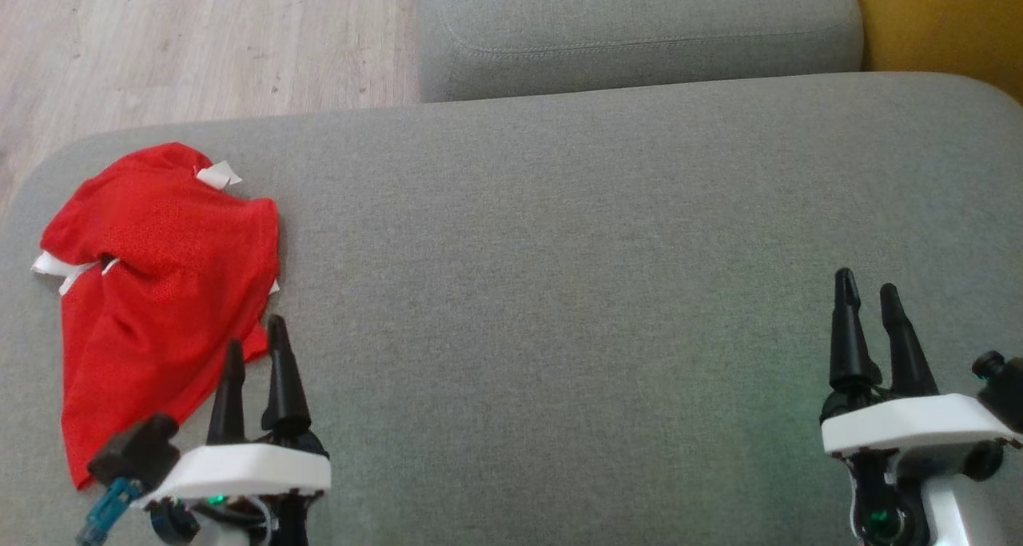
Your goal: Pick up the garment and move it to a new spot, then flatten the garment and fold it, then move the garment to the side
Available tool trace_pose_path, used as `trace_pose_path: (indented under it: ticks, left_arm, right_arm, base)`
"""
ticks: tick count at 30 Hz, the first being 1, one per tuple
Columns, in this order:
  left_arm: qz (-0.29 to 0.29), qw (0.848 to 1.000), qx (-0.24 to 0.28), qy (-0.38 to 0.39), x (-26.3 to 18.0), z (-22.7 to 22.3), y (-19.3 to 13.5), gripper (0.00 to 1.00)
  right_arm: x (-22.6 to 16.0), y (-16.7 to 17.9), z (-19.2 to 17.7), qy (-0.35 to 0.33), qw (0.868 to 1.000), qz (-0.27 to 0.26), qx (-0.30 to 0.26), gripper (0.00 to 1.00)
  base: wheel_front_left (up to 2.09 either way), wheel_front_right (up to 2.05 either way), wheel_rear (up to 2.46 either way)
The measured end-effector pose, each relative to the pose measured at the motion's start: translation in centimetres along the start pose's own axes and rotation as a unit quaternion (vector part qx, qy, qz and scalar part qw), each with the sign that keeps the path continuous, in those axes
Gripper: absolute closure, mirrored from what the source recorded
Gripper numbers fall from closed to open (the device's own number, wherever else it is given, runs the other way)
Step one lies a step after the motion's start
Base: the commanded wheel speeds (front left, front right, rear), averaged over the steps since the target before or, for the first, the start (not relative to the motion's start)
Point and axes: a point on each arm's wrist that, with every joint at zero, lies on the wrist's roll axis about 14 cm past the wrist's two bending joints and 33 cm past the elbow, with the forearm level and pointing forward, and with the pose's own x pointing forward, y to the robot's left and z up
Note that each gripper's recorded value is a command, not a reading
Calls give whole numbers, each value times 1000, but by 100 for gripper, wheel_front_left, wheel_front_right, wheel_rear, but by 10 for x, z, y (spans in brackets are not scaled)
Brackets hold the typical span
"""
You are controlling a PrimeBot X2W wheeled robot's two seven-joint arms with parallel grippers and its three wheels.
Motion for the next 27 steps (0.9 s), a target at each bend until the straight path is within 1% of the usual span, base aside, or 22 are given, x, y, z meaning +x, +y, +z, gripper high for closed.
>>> trace_pose_path:
  ticks: [7, 14, 15, 22, 27]
  left_arm:
    - [-8, 998, 57, 13, -1, -9, -3, 0]
    - [-20, 993, 115, 26, -3, -20, -6, 0]
    - [-24, 991, 131, 27, -4, -22, -8, 0]
    - [-38, 980, 193, 30, -2, -28, -13, 0]
    - [-47, 969, 239, 37, -5, -35, -14, 0]
  right_arm:
    - [1, 9, -4, 4, 998, 17, -59, 0]
    - [0, 12, -4, 1, 992, 26, -120, 0]
    - [0, 13, -5, 0, 990, 28, -135, 0]
    - [1, 15, -6, -1, 981, 37, -191, 0]
    - [1, 18, -6, -3, 972, 45, -229, 0]
  base:
    - [0, 0, 0]
    - [0, 0, 0]
    - [0, 0, 0]
    - [0, 0, 0]
    - [0, 0, 0]
